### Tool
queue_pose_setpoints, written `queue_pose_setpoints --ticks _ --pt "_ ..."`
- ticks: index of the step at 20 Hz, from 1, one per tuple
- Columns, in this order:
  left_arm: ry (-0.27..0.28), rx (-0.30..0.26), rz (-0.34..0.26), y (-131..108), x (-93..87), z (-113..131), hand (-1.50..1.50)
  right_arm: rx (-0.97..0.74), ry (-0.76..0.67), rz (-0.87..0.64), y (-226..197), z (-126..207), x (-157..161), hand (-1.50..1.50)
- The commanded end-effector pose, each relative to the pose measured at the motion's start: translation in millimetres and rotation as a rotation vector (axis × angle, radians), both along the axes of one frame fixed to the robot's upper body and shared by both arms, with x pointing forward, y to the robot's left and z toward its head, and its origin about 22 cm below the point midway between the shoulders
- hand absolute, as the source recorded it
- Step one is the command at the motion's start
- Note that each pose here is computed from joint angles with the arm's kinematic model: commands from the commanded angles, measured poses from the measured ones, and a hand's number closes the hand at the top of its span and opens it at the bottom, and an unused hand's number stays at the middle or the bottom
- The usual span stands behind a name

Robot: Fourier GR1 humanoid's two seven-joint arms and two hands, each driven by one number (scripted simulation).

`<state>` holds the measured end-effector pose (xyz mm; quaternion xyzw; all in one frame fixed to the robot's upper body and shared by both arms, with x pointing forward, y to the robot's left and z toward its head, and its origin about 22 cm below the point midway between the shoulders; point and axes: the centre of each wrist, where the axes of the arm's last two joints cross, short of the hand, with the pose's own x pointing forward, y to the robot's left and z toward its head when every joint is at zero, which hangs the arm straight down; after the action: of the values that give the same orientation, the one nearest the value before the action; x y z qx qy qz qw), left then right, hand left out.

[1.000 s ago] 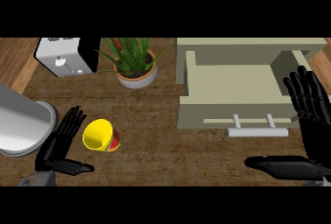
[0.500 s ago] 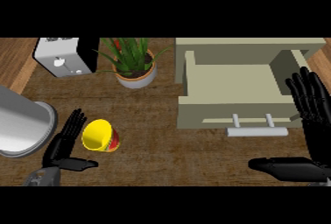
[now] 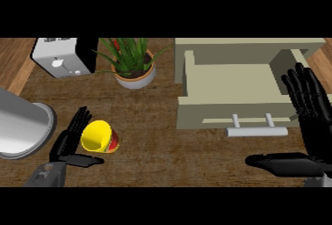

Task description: Pick up the cup, place it into the drawer and close the drawer

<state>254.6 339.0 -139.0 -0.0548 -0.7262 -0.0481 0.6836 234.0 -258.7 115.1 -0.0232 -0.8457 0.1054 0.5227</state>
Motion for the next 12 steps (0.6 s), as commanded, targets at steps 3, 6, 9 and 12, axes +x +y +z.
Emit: queue_pose_setpoints --ticks 3,6,9,12 --pt "-0.082 -0.090 -0.037 -14.0 -6.3 -11.8 -1.50 0.014 -0.007 0.000 -3.4 1.9 -9.1 -1.50" --pt "-0.077 -0.113 -0.053 -7.9 1.6 -4.7 -1.50 0.022 -0.004 0.012 10.0 4.9 -7.2 -1.50" --pt "-0.093 -0.154 -0.084 -27.7 10.5 -5.4 -1.50 0.005 0.003 0.009 -2.2 5.8 5.6 -1.50" --pt "-0.086 -0.197 -0.103 -22.7 -2.2 -12.0 -1.50 0.001 -0.005 0.003 5.1 -2.2 -5.1 -1.50"
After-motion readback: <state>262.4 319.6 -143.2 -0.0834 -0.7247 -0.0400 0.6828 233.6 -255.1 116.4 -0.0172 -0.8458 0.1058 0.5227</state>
